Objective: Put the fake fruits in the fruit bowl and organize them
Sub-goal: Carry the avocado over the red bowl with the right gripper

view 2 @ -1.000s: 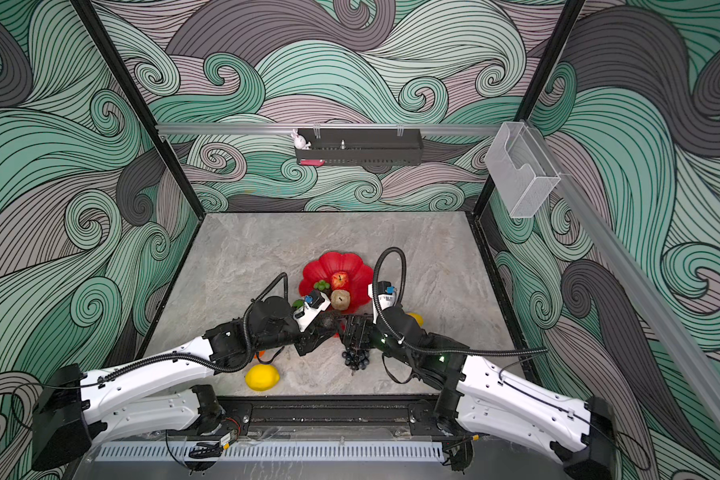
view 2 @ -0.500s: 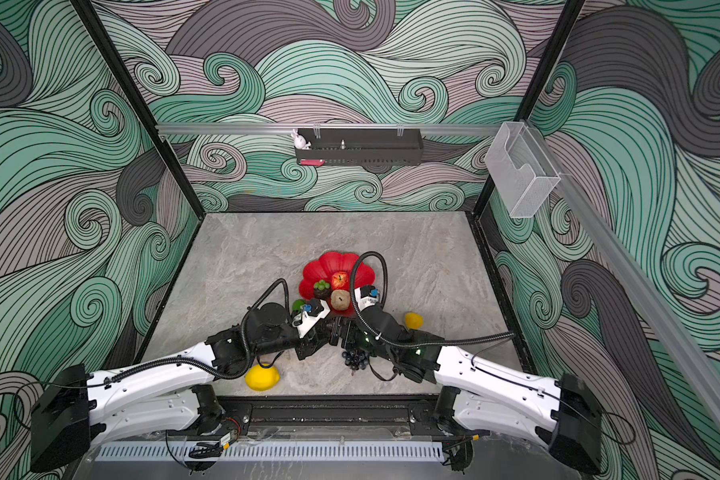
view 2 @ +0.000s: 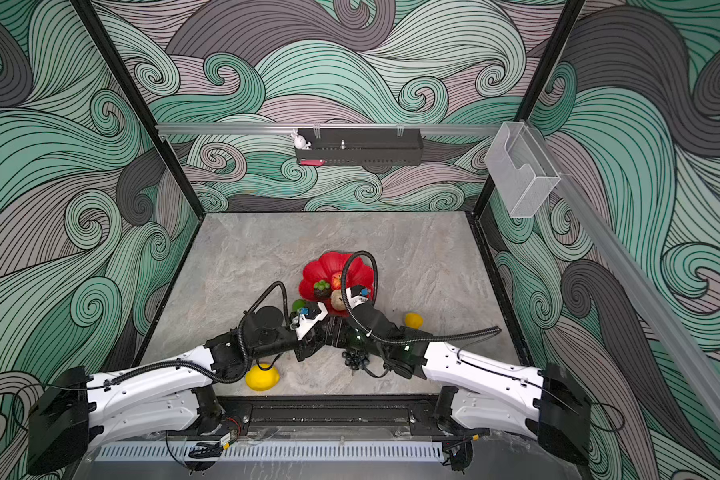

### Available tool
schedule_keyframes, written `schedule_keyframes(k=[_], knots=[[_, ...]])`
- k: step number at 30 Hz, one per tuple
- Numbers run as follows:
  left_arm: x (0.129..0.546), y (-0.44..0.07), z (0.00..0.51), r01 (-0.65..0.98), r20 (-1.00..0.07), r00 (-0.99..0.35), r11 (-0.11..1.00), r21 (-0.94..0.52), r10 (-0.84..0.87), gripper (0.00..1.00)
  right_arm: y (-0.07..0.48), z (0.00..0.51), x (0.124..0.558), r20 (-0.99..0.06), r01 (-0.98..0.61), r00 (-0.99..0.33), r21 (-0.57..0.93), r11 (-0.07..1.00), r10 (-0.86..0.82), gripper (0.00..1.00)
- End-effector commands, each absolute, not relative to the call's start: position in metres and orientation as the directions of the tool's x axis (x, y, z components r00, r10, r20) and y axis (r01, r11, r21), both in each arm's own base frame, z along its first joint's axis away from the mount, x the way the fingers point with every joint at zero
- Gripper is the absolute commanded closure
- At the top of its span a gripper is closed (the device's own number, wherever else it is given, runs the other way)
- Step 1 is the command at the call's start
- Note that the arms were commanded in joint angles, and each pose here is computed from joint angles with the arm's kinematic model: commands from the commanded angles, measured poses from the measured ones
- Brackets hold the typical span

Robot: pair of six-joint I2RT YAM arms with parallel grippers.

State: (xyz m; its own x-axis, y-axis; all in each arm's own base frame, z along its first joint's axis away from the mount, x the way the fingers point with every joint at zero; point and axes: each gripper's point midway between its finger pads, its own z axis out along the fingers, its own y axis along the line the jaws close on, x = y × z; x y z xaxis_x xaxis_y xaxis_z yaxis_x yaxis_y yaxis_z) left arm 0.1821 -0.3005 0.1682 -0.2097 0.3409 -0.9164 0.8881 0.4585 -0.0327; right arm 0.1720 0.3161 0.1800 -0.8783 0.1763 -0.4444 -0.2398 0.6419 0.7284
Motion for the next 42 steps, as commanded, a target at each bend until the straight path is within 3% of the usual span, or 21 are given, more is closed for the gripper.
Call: schedule_keyframes(k=[1,7,15,21,31,36,42], knots=[[0.185,-0.305,0.185,0.883,-0.939,-0.185,0.468,-0.029,0.290,0.53,0.329,0.195,0.169,-0.451,-0.281,-0.880,0.749,0.600,0.151,0.35],[0.193,-0.297,0.187,0.849,-0.938,-0.201,0.529,-0.023,0.282,0.48,0.327,0.199,0.172,-0.490,-0.310,-0.861,0.719,0.622,0.137,0.44],[0.197,-0.284,0.189,0.818,-0.937,-0.206,0.575,-0.007,0.281,0.29,0.318,0.205,0.178,-0.556,-0.353,-0.823,0.657,0.666,0.112,0.47],[0.200,-0.267,0.194,0.773,-0.939,-0.217,0.634,0.000,0.265,0.24,0.288,0.208,0.196,-0.629,-0.381,-0.776,0.516,0.767,0.037,0.47],[0.217,-0.240,0.198,0.660,-0.941,-0.223,0.750,0.046,0.254,0.21,0.226,0.191,0.248,-0.629,-0.306,-0.777,0.345,0.887,-0.023,0.48],[0.232,-0.214,0.203,0.526,-0.947,-0.225,0.847,0.077,0.227,0.18,0.217,0.180,0.272,-0.604,-0.290,-0.793,0.269,0.918,-0.074,0.49],[0.234,-0.206,0.206,0.495,-0.951,-0.219,0.864,0.086,0.220,0.17,0.225,0.160,0.299,-0.549,-0.284,-0.828,0.237,0.929,-0.113,0.49]])
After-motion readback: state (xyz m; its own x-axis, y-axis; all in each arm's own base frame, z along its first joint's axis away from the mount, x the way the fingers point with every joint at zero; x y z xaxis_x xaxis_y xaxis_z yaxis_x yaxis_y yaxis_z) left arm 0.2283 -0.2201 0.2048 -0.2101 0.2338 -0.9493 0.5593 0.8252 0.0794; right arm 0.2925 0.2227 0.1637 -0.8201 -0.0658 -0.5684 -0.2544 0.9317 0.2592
